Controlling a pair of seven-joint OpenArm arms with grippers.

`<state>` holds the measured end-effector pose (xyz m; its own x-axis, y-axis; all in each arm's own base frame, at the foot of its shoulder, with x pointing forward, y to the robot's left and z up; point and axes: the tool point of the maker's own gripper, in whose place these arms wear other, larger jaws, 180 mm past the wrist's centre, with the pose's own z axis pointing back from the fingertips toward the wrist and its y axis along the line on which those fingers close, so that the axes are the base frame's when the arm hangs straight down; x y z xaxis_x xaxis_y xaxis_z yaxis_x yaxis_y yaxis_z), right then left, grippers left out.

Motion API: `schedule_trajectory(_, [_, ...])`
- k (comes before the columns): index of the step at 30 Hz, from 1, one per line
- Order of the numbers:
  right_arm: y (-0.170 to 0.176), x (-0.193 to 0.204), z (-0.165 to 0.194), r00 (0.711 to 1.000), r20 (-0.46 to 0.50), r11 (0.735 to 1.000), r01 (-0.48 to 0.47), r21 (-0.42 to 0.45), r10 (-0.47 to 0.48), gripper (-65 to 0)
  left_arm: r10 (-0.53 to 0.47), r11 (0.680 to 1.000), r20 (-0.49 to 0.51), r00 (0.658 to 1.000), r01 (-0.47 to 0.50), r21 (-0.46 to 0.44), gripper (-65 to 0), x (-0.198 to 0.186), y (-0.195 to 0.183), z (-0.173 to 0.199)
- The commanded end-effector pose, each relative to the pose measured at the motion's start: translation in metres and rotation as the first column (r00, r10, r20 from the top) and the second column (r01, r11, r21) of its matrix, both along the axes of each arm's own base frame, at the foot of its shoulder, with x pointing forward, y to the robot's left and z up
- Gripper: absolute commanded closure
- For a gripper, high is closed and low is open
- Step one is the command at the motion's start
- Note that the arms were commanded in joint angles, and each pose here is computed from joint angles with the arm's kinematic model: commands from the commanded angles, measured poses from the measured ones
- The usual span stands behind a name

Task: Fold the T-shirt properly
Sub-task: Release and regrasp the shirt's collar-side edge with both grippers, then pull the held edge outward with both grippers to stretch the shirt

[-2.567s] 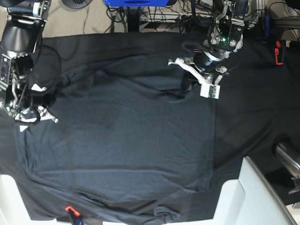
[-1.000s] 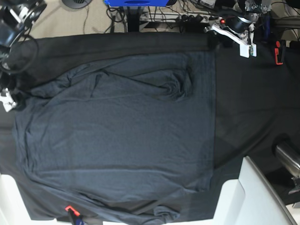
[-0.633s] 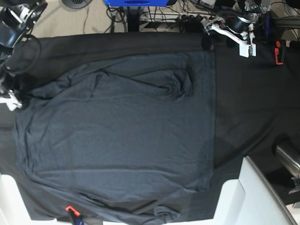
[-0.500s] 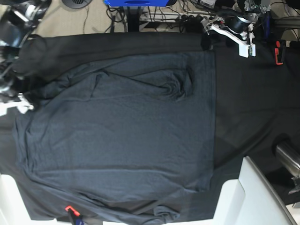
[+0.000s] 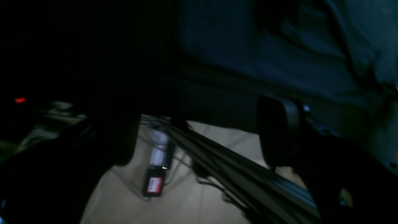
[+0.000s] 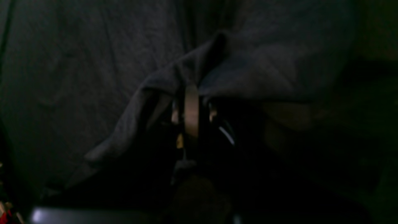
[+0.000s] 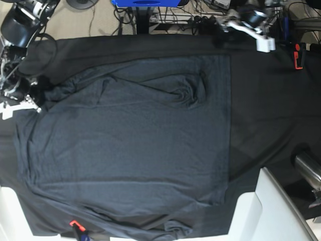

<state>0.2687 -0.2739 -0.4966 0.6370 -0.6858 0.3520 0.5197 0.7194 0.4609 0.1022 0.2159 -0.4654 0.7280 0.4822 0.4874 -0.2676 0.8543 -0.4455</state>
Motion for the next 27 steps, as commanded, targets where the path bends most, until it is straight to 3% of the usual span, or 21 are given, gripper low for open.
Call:
schedule_trajectory(1, [-0.005, 0.008, 0.008, 1.0, 0.019, 1.0, -0.01, -0.012, 0.01, -4.1, 0.002, 1.0, 0.023, 1.0, -0.003, 0.001, -56.4, 0.001, 0.005, 0.006])
schedule_trajectory(7, [-0.001, 0.003, 0.0, 1.0, -0.002, 1.0, -0.009, 0.007, 0.009, -0.6, 0.006, 1.0, 0.034, 0.999, -0.007, 0.002, -55.9, 0.005, 0.006, 0.007])
schedule_trajectory(18, [0.0, -0.01, -0.006, 1.0, -0.027, 1.0, -0.01, 0.007, 0.01, -0.6, 0.012, 1.0, 0.064, 0.998, -0.012, -0.004, -55.6, 0.027, 0.006, 0.004])
schedule_trajectory(27, [0.0, -0.012, -0.008, 0.999, -0.033, 1.0, -0.012, 0.008, 0.013, -0.5, -0.019, 0.999, 0.047, 0.999, 0.017, 0.043, -55.6, 0.034, -0.01, -0.013])
